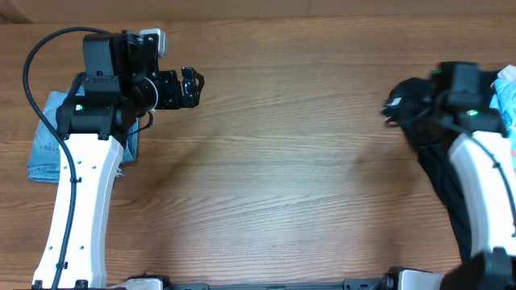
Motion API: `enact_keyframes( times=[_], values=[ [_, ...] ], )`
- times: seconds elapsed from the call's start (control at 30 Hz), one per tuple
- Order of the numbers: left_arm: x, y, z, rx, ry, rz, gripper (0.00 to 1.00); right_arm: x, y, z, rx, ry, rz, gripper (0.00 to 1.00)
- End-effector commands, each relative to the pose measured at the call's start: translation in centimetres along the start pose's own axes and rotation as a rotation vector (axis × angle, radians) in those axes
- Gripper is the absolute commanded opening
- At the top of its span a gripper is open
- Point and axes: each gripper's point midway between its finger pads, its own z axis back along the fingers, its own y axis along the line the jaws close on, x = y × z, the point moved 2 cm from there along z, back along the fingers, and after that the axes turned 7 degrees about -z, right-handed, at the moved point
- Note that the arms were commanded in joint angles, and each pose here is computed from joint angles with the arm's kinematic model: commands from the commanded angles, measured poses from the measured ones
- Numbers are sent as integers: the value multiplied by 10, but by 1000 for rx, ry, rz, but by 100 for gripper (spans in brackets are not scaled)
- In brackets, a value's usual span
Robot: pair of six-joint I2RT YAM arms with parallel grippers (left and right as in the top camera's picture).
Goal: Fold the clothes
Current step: 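Reach the right gripper to the black t-shirt at the right edge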
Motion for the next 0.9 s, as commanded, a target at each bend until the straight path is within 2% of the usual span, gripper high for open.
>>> enact_keyframes(
  times=[0.0,0.13,0.27,0.37,0.5,0.63,0.73,0.87],
  values=[
    [17,-12,8,-55,-56,-44,100,50,-15,9,132,-64,-75,99],
    [10,-10,0,-53,-18,-60,95,72,-22,2,274,-68,-127,87],
    [-1,-12,-19,-68,45,-56,93,71,-11,-28,267,-50,-90,87],
    [-6,-18,-27,-84,70,-68,93,69,-11,-69,176,-48,-106,87],
    [-8,-30,-29,-104,79,-101,94,72,8,-103,218,-68,-59,85],
    [-11,-39,-31,-121,89,-121,94,69,36,-116,264,-102,46,86],
    [-12,-45,-32,-130,94,-130,94,64,38,-134,186,-127,79,86],
    [-13,-49,-33,-139,97,-138,94,59,21,-156,29,-155,34,84]
  ],
)
